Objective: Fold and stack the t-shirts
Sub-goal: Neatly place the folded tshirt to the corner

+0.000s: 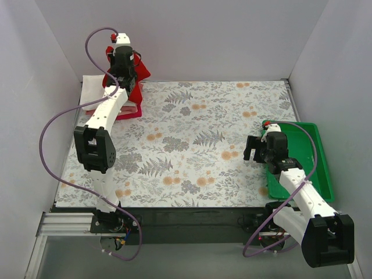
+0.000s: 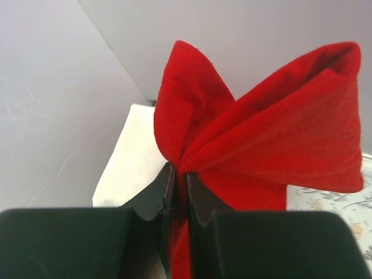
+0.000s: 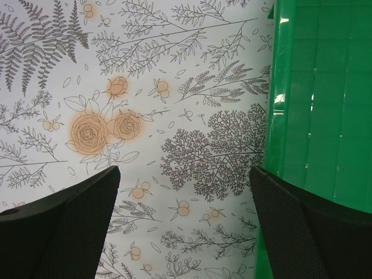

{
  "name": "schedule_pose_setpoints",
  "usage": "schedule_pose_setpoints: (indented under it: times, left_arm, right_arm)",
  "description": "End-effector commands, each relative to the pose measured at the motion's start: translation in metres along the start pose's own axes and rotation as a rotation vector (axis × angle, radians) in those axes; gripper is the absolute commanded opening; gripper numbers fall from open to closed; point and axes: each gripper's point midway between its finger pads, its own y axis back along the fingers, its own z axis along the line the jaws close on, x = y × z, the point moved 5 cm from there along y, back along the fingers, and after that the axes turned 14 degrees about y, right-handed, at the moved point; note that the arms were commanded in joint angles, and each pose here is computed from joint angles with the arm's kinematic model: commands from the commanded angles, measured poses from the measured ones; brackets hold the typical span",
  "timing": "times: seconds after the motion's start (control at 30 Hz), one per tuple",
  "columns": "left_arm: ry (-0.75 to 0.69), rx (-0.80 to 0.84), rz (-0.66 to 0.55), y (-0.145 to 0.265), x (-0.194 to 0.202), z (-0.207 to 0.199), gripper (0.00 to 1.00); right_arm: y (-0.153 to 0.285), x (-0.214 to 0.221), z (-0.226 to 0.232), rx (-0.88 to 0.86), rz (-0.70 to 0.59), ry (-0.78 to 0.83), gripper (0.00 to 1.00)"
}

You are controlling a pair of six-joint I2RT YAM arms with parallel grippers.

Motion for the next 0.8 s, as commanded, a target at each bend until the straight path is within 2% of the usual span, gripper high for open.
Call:
schedule_pose_setpoints:
  times: [0.0,0.37,0.47,0.5,0.77]
  left_arm:
    - [0.085,-0.041,-0.012,-0.003,-0.018,0.035,0.00]
    - [0.132,-0.031,0.115,-0.055,0.029,0.058,0.00]
    - [0.131,-0.013,0.131,-0.063,0.039,0.057,0.00]
    - [0.132,-0.043,0.131,-0.073,0.041,0.075,0.00]
    - [0.146,-0.047,0.151,-0.098,0.060,0.096,0.00]
  right_arm:
    - [0.000,-0.015,-0.002,0.004,-0.053,0.014,0.98]
    - [-0.001,-0.014,-0.003,0.012,-0.041,0.016,0.98]
    - [-0.001,-0.014,-0.004,0.020,-0.039,0.014,0.98]
    - [-0.001,-0.015,-0.004,0.021,-0.039,0.014,0.98]
    - [-0.002,-0.013,-0.006,0.031,-0.023,0.014,0.98]
